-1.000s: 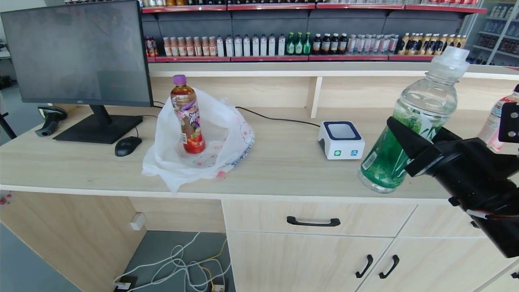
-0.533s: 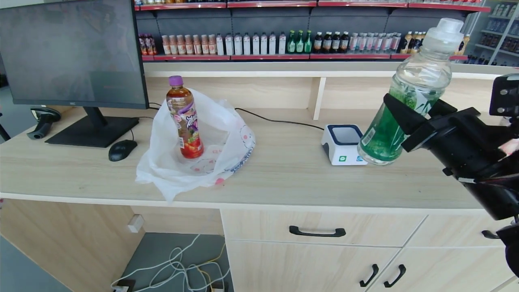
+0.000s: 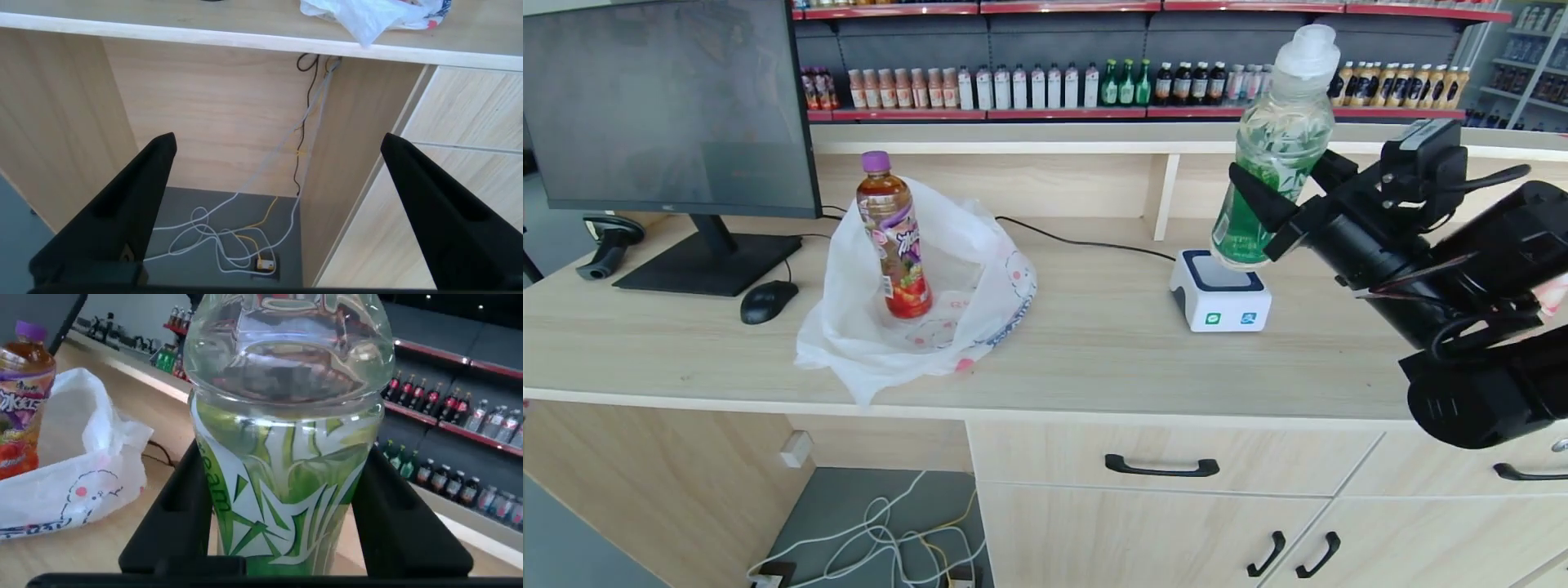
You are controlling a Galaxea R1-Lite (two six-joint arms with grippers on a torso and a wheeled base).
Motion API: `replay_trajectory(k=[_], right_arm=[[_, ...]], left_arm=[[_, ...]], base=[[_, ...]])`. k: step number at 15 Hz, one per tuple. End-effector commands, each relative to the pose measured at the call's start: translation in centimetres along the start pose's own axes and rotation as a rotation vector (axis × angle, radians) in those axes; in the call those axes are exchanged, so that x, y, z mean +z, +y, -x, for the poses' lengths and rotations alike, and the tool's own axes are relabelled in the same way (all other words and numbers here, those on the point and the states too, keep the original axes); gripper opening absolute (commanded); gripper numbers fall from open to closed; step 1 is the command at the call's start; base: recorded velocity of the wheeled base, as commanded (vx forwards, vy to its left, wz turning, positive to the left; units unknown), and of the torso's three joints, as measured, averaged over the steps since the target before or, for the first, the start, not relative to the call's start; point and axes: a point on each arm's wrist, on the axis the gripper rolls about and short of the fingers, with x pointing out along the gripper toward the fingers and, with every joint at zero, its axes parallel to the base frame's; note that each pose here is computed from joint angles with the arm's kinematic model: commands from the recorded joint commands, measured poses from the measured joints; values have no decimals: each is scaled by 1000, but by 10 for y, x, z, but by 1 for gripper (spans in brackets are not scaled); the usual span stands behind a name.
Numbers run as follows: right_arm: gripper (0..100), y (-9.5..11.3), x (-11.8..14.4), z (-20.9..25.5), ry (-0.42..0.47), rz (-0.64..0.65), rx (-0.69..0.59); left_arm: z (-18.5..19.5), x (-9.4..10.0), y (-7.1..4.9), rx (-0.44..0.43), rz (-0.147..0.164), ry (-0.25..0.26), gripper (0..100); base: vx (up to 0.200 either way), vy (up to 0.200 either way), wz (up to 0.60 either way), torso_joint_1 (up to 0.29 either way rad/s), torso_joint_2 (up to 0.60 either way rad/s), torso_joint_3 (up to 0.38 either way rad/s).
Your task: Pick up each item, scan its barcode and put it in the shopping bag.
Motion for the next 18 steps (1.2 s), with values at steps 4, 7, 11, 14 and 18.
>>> replay_trajectory(k=[4, 7, 11, 14, 18], right_arm=[[0, -38, -42, 2, -18, 325, 129], [0, -39, -49, 5, -39, 387, 204], [0, -37, -65, 9, -32, 411, 259], [0, -35, -74, 8, -51, 411, 312], [0, -36, -73, 7, -55, 414, 312]], left_arm=[[0, 0, 0, 0, 0, -1, 100], [0, 0, 0, 0, 0, 1, 100], [0, 0, 0, 1, 0, 1, 100], [0, 0, 0, 0, 0, -1, 100], [0, 0, 0, 0, 0, -1, 100]], base=[[0, 0, 0, 0, 0, 0], [0, 0, 0, 0, 0, 0], [0, 0, 0, 0, 0, 0], [0, 0, 0, 0, 0, 0], [0, 0, 0, 0, 0, 0]])
